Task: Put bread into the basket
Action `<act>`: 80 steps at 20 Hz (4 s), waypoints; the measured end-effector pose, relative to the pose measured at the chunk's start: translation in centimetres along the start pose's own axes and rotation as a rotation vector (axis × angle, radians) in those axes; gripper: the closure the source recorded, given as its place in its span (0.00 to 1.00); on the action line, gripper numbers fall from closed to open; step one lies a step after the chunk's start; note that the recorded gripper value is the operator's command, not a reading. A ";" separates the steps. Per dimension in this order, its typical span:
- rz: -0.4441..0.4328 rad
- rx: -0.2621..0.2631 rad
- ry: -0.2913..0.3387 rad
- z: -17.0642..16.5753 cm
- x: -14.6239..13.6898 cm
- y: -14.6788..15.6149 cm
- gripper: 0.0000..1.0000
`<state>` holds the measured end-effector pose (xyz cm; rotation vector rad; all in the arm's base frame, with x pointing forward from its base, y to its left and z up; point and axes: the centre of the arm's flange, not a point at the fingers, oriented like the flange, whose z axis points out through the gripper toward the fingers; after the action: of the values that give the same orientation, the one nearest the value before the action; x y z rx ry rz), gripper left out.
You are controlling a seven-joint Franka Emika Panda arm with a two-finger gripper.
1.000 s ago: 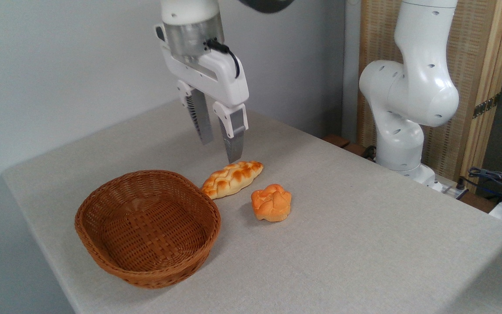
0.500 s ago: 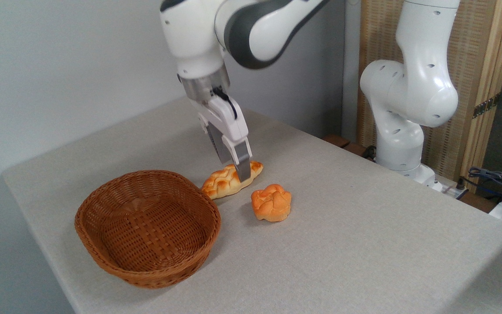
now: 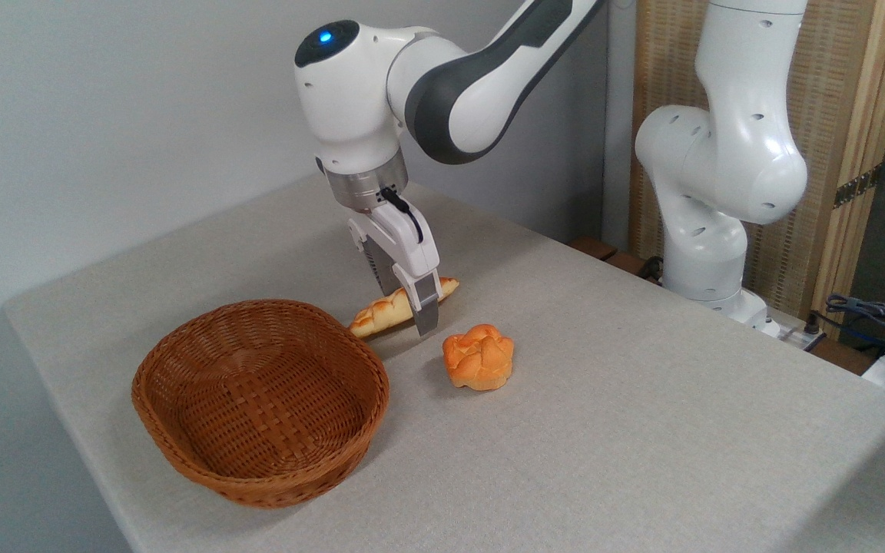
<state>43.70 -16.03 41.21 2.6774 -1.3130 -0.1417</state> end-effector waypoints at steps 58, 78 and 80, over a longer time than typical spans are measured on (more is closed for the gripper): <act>0.040 0.179 0.150 -17.4 3.6 -8.9 0.00; -0.080 0.154 0.062 -23.3 -3.2 -12.3 0.00; -0.088 0.152 0.061 -23.4 -3.5 -12.5 0.00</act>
<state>54.84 -3.38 61.97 2.8428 -1.2352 0.0314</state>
